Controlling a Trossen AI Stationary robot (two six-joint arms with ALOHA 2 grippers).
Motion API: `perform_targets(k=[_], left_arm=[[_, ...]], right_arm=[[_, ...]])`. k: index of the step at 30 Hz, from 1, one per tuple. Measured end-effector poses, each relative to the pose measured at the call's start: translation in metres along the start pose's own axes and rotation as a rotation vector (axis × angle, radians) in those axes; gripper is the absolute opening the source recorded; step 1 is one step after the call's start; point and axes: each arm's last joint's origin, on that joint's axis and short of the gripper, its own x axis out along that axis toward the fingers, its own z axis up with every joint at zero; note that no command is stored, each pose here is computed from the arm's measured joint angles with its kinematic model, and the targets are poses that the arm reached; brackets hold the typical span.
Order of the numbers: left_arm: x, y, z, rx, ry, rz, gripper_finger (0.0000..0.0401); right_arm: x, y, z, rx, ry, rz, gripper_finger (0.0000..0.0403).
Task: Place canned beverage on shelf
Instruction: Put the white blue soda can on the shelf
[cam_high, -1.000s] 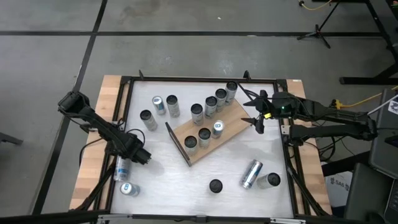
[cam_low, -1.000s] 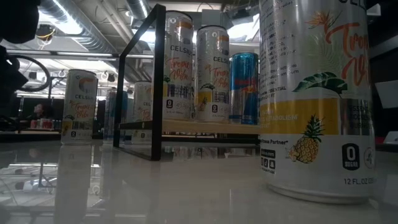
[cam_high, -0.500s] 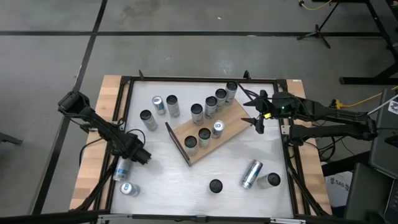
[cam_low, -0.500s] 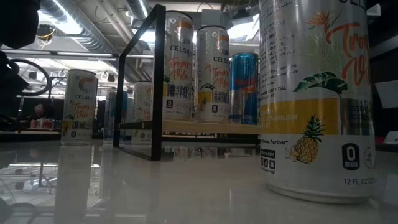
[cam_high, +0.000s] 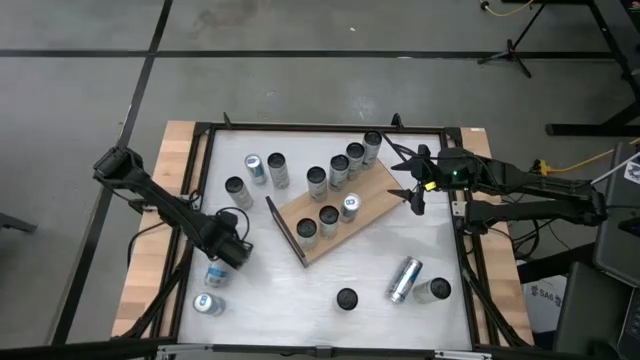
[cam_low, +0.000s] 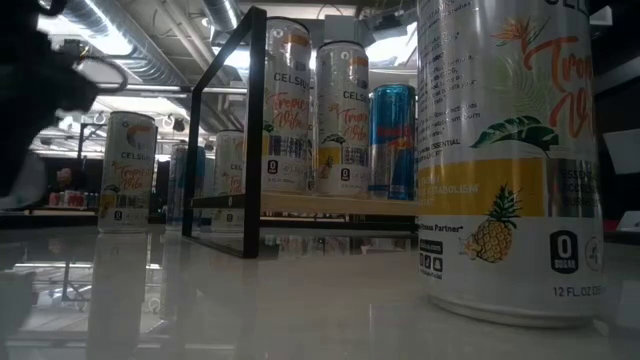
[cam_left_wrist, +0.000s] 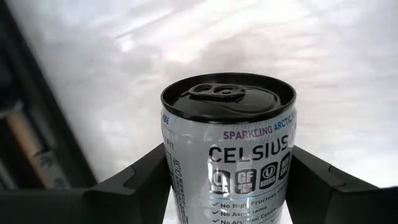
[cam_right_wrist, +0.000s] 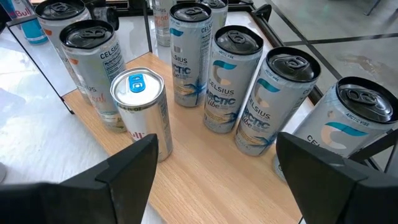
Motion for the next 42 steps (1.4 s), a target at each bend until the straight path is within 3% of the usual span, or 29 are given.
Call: perform_targets(k=[14,26,32,42], left_arm=[[-0.047,-0.026,0.003,0.184,-0.201,-0.204,0.0228],[-0.087,-0.044,0.002,0.366,-0.251,-0.372,0.0228],[-0.095,-0.058,-0.001,0.461,-0.270,-0.517,0.0228],[-0.107,-0.074,-0.007,0.518,-0.234,-0.740,0.0229]], right_arm=[[0.000,0.000,0.000,0.000,0.000,0.000,0.0317],[0.000,0.000,0.000,0.000,0.000,0.000,0.0317],[0.000,0.000,0.000,0.000,0.000,0.000,0.0317],[0.000,0.000,0.000,0.000,0.000,0.000,0.0317]])
